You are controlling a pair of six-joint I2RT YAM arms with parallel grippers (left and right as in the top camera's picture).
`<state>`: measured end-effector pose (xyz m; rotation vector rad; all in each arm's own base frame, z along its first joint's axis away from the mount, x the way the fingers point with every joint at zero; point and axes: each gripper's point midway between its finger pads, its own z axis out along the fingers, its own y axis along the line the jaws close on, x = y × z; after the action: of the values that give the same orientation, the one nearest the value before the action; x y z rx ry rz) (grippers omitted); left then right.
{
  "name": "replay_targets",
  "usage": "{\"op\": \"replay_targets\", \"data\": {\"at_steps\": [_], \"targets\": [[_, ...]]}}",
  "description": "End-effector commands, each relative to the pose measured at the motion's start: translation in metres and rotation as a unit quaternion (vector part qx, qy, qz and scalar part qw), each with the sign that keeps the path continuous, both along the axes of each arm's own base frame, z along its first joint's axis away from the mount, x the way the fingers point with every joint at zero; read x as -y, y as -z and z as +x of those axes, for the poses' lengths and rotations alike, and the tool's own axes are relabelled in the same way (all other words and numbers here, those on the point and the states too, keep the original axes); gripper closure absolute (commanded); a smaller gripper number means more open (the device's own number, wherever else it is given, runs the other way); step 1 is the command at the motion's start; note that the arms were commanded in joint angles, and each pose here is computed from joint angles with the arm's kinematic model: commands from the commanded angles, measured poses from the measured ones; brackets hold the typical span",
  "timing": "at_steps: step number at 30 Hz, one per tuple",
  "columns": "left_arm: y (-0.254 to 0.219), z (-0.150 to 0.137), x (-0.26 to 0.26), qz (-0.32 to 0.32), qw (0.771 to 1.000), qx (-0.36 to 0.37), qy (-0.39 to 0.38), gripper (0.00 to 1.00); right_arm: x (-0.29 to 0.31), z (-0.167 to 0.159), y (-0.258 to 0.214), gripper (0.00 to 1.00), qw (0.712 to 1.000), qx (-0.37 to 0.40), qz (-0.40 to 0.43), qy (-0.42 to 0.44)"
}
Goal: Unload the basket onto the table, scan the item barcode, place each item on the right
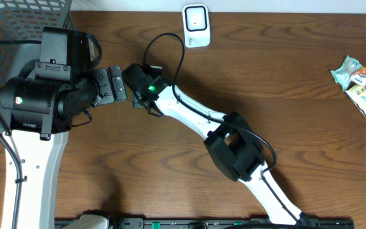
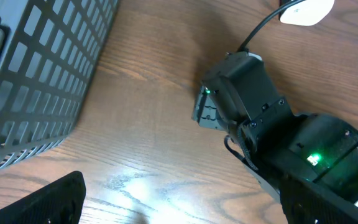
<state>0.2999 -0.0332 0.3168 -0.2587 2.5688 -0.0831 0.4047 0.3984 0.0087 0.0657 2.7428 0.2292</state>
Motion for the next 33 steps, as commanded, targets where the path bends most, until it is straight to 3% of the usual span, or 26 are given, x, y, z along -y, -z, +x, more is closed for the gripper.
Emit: {"op": "replay_targets", "data": {"at_steps": [1,6,14,20,22,24,25,31,33], "targets": [[0.002,-0.002,0.000,-0.003,1.000,-0.004,-0.001,0.02,0.031,0.000,0.019,0.31,0.998,-0.027,-0.047,0.013],[0.002,-0.002,0.000,-0.003,1.000,-0.004,-0.001,0.02,0.066,-0.002,0.008,0.31,0.993,-0.052,-0.100,-0.025],[0.002,-0.002,0.000,-0.003,1.000,-0.004,-0.001,0.02,0.111,0.000,-0.024,0.36,0.963,-0.070,-0.176,-0.194],[0.002,-0.002,0.000,-0.003,1.000,-0.004,-0.001,0.02,0.158,-0.002,-0.047,0.36,0.955,-0.103,-0.212,-0.182],[0.002,-0.002,0.000,-0.003,1.000,-0.004,-0.001,0.02,0.163,-0.001,-0.052,0.34,0.954,-0.108,-0.200,-0.194],[0.002,-0.002,0.000,-0.003,1.000,-0.004,-0.001,0.02,0.154,-0.003,-0.055,0.29,0.947,-0.115,-0.155,-0.258],[0.002,-0.002,0.000,-0.003,1.000,-0.004,-0.001,0.02,0.150,-0.004,-0.054,0.21,0.942,-0.119,-0.127,-0.289],[0.002,-0.001,0.000,-0.003,1.000,-0.004,-0.001,0.02,0.143,-0.007,-0.049,0.08,0.934,-0.124,-0.089,-0.324],[0.002,-0.001,0.000,-0.003,1.000,-0.004,-0.001,0.02,0.139,-0.011,-0.047,0.12,0.933,-0.130,-0.077,-0.328]]}}
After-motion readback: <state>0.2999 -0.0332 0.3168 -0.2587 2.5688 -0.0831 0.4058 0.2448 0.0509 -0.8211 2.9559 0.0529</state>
